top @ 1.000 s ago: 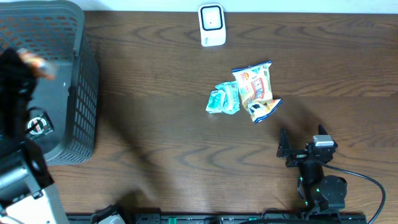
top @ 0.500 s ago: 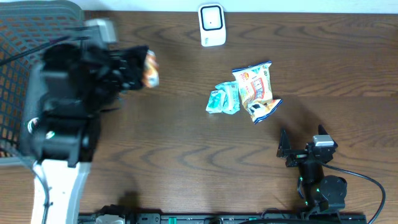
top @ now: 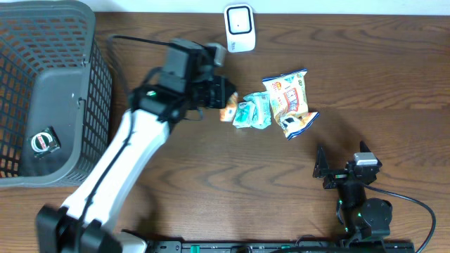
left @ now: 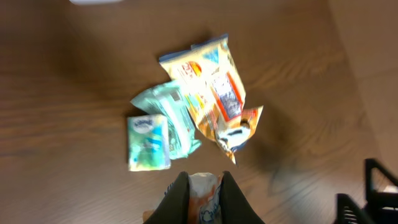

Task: Scan the item barcode
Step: 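Carry the orange box past the scanner and drop it below the packets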

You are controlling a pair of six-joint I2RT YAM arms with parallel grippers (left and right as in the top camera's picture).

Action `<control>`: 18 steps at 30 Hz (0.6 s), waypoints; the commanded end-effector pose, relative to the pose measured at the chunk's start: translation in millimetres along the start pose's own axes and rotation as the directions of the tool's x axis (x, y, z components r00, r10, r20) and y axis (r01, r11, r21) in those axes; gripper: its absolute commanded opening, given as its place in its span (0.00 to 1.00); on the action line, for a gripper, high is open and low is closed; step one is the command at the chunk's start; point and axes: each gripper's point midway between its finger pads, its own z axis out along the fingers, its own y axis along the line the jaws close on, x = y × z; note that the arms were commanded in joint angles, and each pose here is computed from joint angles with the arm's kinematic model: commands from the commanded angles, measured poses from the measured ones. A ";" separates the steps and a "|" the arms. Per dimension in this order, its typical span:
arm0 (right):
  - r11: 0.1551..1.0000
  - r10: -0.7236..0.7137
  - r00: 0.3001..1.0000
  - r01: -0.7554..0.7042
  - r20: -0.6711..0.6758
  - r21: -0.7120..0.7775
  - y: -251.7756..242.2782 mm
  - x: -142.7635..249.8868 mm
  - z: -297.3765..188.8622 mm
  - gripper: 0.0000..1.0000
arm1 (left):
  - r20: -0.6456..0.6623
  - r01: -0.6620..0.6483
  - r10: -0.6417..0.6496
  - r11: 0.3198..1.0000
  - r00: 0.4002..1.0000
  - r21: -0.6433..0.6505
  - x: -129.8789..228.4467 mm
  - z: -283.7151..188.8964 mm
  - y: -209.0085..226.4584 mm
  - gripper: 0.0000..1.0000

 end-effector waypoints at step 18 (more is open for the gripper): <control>1.000 -0.012 1.000 0.012 0.000 0.007 -1.6 0.7 -0.2 0.99 | -0.085 -0.041 0.017 0.954 0.996 -0.297 21.0 48.0 63.0 0.46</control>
